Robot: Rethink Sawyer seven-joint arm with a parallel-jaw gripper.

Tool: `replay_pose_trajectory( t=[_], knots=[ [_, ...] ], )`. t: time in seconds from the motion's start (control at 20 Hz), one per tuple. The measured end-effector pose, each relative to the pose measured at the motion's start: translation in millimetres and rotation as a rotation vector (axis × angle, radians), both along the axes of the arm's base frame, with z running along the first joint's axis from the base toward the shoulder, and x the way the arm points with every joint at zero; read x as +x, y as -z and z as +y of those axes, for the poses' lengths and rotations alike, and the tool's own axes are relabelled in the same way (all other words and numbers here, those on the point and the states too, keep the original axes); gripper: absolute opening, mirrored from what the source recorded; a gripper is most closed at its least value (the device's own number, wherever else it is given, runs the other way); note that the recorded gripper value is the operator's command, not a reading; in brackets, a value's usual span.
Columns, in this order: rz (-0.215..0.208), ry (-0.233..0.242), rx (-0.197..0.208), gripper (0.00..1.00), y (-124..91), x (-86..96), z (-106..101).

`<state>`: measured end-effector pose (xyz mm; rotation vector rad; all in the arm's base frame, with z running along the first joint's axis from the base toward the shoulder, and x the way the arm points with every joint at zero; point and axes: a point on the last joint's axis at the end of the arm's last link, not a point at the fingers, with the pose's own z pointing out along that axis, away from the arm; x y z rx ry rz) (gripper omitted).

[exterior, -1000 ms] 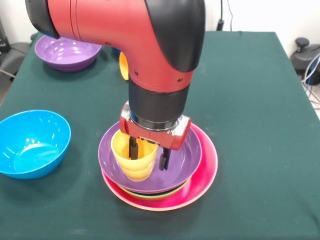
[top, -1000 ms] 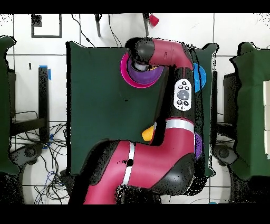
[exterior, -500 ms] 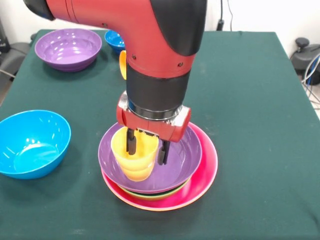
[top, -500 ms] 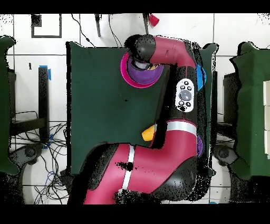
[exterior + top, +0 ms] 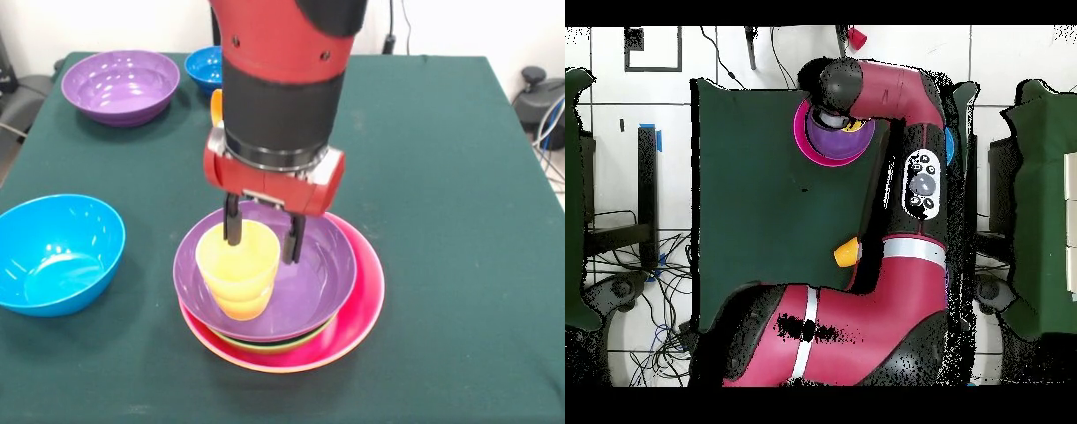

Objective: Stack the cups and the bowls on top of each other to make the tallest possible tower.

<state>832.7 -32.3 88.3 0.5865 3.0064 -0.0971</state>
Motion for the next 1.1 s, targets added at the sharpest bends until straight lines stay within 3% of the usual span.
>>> replay_pose_trajectory(
  t=[0.6,1.1],
  knots=[
    [0.001,0.005,0.0,1.0,-34.6,-12.0,-2.1],
    [0.04,0.05,0.011,1.0,-35.4,-33.9,-34.9]
  ],
)
